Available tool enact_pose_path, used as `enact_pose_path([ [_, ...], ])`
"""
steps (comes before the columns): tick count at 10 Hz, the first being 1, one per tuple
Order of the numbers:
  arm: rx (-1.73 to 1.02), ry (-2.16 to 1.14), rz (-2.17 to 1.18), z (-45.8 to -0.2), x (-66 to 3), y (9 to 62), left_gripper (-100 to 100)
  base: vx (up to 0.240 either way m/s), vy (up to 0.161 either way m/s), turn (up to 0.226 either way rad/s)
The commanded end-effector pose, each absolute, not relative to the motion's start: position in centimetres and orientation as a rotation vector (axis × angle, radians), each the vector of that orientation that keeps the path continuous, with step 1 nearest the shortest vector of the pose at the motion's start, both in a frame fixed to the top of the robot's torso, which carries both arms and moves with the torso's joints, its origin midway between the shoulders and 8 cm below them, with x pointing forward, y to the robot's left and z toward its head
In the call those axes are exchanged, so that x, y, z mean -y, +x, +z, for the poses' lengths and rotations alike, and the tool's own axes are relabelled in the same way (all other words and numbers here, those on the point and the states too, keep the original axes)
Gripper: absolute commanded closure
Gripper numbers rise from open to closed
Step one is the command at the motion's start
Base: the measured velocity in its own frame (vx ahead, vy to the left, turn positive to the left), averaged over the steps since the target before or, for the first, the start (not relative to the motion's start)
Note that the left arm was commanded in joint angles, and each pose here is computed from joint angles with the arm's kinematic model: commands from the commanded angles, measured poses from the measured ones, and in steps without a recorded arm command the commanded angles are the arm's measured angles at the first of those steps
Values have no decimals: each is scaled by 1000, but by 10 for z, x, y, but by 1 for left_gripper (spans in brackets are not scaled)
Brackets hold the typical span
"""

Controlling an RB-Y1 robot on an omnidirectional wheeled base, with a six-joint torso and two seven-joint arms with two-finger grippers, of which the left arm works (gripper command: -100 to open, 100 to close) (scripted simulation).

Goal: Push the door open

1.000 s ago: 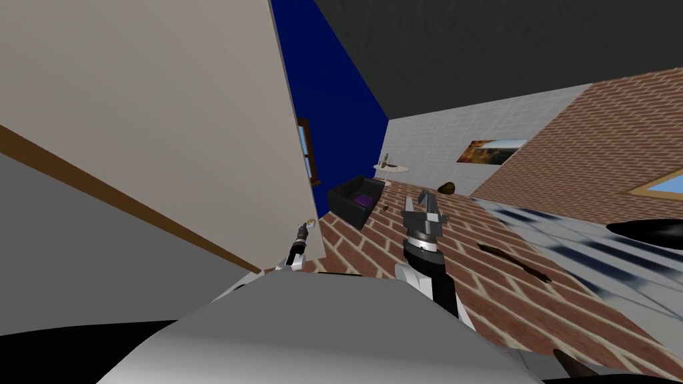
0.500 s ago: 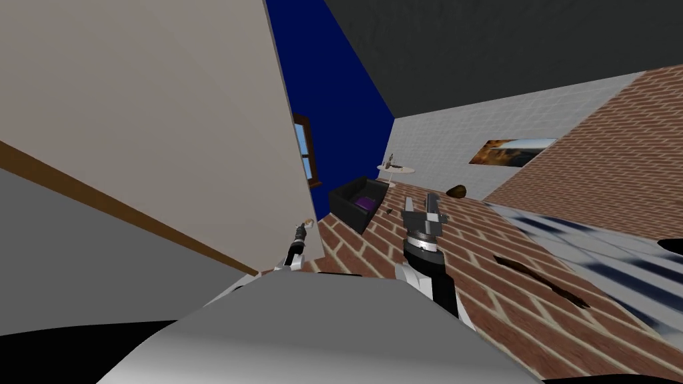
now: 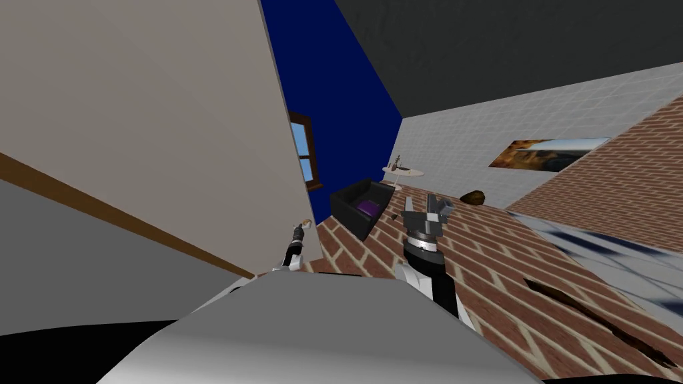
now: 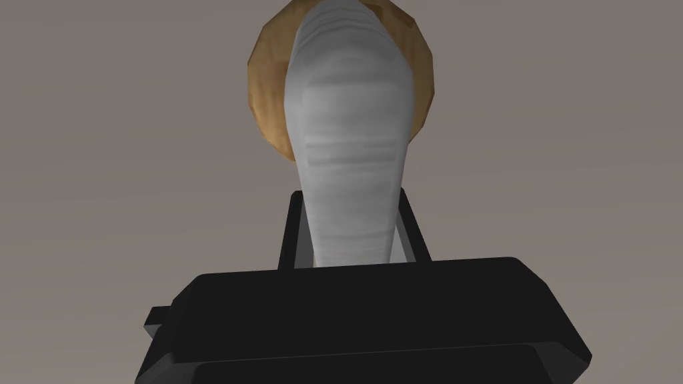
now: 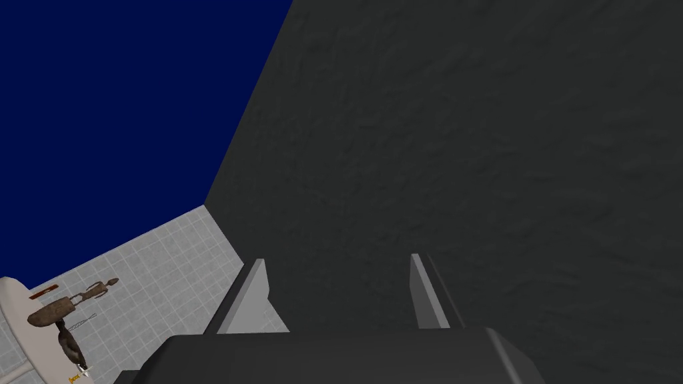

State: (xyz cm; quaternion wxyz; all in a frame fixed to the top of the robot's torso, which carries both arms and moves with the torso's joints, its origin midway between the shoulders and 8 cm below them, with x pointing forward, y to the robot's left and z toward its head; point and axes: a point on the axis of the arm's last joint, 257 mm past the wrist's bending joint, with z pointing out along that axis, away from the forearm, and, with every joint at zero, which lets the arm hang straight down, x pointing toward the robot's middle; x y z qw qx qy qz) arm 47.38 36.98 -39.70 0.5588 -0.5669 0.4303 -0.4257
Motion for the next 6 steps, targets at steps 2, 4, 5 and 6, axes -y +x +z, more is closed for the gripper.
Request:
enact_pose_path([
  [2,-998,-1330,-998,-391,-376,473,100,116,-40,35],
  [4,-996,-1333,-992,-392,-379,472,100,96,-56,63],
  [5,-976,-1344,-969,-392,-391,467,100,127,0,45],
  [6,-971,-1346,-965,-392,-394,467,100,205,-28,45],
])
